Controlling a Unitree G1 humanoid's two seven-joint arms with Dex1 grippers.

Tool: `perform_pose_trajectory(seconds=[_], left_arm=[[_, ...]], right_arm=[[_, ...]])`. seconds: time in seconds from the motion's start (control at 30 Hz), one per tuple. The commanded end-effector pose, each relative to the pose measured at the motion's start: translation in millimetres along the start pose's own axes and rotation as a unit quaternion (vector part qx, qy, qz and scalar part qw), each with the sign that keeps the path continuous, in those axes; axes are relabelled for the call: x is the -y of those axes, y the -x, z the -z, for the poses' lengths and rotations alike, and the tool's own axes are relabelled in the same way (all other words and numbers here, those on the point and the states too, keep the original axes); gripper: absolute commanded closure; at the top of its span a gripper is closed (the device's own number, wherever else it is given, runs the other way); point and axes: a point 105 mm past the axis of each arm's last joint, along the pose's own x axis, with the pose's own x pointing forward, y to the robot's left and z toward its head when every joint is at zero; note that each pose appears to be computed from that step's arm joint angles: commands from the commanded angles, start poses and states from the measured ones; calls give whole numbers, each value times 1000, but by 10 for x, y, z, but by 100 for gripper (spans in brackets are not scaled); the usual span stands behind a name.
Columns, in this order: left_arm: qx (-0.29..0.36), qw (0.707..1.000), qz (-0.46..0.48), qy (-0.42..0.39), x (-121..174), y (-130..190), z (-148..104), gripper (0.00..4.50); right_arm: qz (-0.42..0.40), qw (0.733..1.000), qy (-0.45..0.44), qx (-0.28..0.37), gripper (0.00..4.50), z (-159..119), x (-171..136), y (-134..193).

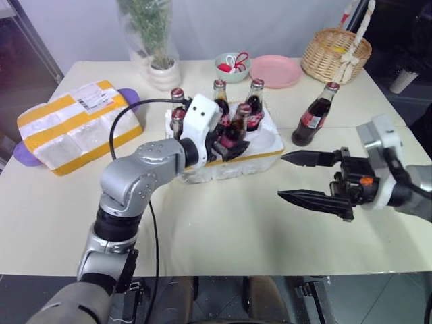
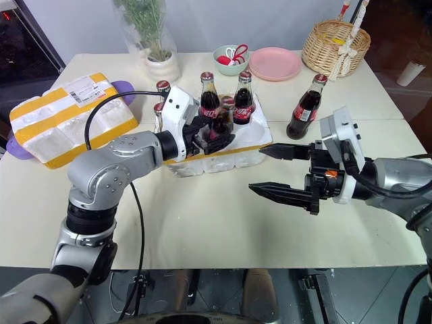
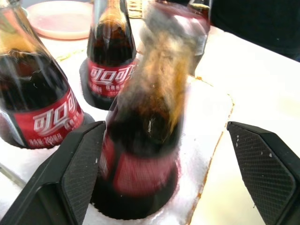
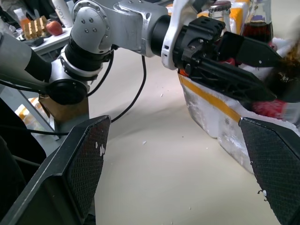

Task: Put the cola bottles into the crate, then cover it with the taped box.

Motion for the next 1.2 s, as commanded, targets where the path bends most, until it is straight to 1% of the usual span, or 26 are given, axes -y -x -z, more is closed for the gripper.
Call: perform_pose_trajectory(seconds=[0.03, 0.2, 0.3, 0.4, 0.53, 0.63, 0.7, 0.8, 0.9, 1.0, 1.07, 1.2], left_arm=[[41, 998, 40, -21, 0, 128, -205, 8], [83, 991, 95, -45, -8, 375, -398, 8], [109, 987, 112, -36, -70, 506, -573, 8], [137, 979, 147, -17, -93, 662, -762, 8], [139, 966, 215, -21, 17, 890, -840, 8], [141, 962, 234, -13, -18, 1036, -886, 8], [139, 961, 241, -12, -58, 1123, -913, 8], [102, 966, 234, -45, -168, 1265, -830, 8], [67, 972, 212, -70, -319, 1351, -716, 8], [46, 978, 185, -79, -476, 1407, -652, 8], [22, 982, 165, -84, -606, 1507, -574, 8], [3, 983, 164, -78, -679, 1673, -533, 8]], right_arm=[[11, 999, 28, 15, 0, -87, -3, 35], [53, 998, 43, 9, 0, -92, 163, 112], [89, 995, 47, -1, 0, -60, 326, 201], [142, 989, 46, -9, 0, 5, 546, 304], [228, 973, 26, -6, 0, 95, 897, 424], [302, 953, 20, 2, 0, 124, 1180, 510], [335, 942, 15, 4, 0, 150, 1318, 544], [375, 927, 2, 14, 0, 192, 1526, 578], [389, 921, -13, 19, 0, 231, 1655, 576], [392, 919, -20, 17, 0, 283, 1744, 555], [397, 917, -26, 16, 0, 326, 1808, 549], [409, 911, -35, 19, 0, 374, 1920, 560]])
